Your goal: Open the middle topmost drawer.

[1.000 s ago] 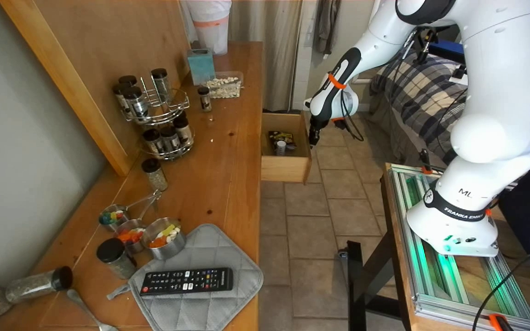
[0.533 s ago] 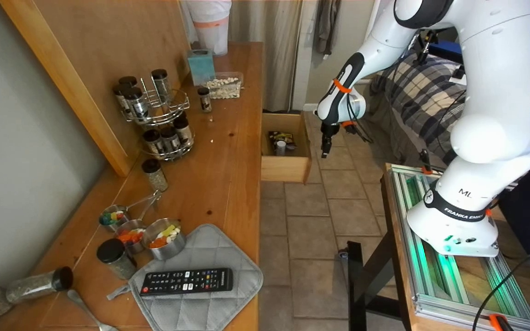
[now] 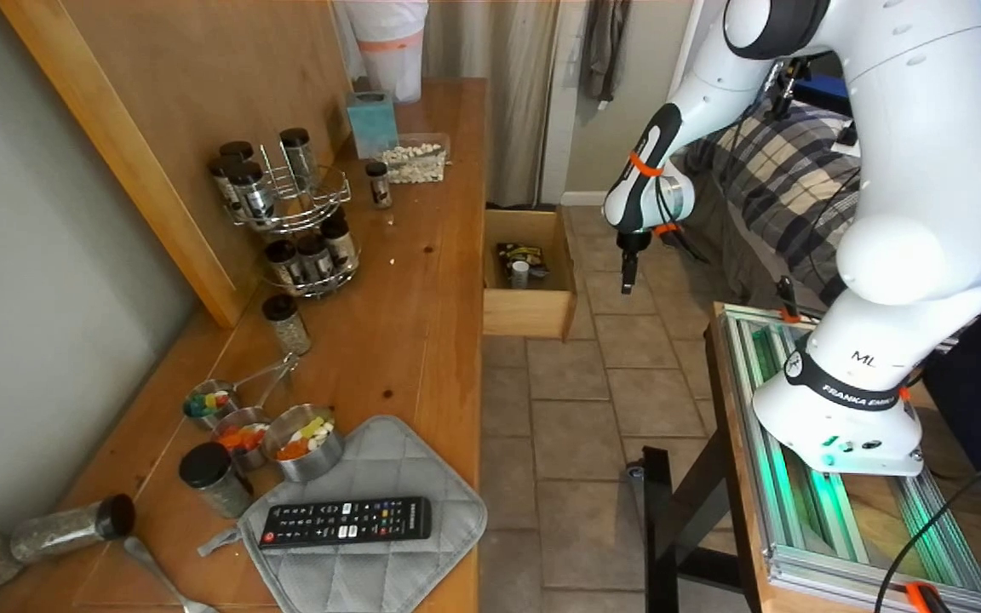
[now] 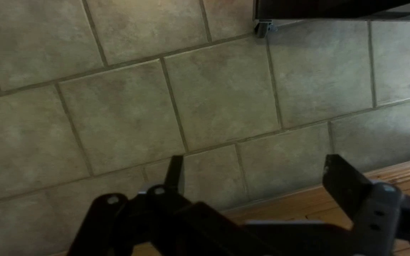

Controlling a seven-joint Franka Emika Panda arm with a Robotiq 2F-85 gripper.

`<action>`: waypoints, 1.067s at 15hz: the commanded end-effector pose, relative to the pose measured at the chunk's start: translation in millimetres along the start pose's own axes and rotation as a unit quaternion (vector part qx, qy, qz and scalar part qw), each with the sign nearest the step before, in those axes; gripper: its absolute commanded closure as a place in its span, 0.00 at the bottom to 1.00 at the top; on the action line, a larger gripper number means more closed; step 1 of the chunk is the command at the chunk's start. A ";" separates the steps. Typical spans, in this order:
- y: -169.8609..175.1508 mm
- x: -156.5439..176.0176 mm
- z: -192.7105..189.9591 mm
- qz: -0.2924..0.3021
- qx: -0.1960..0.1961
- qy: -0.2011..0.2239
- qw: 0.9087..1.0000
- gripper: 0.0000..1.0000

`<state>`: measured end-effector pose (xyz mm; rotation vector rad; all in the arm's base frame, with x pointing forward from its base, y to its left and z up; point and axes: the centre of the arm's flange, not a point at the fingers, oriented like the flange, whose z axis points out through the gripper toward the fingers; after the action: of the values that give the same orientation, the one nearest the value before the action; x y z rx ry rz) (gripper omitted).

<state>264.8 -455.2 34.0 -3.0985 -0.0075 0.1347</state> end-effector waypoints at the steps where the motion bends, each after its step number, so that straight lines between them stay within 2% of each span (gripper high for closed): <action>1: -2.3 14.2 -48.9 0.022 -0.033 -0.003 0.999 0.00; 5: -9.3 48.4 -80.4 0.041 -0.057 0.012 0.997 0.00; 10: -31.8 84.0 -103.2 0.051 -0.067 0.015 0.996 0.00; 14: -58.5 125.8 -148.9 0.030 -0.110 0.043 0.993 0.00; 16: -77.3 144.4 -180.7 0.027 -0.110 0.060 0.992 0.00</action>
<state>403.4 -412.9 157.9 -3.3009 0.0864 -0.0170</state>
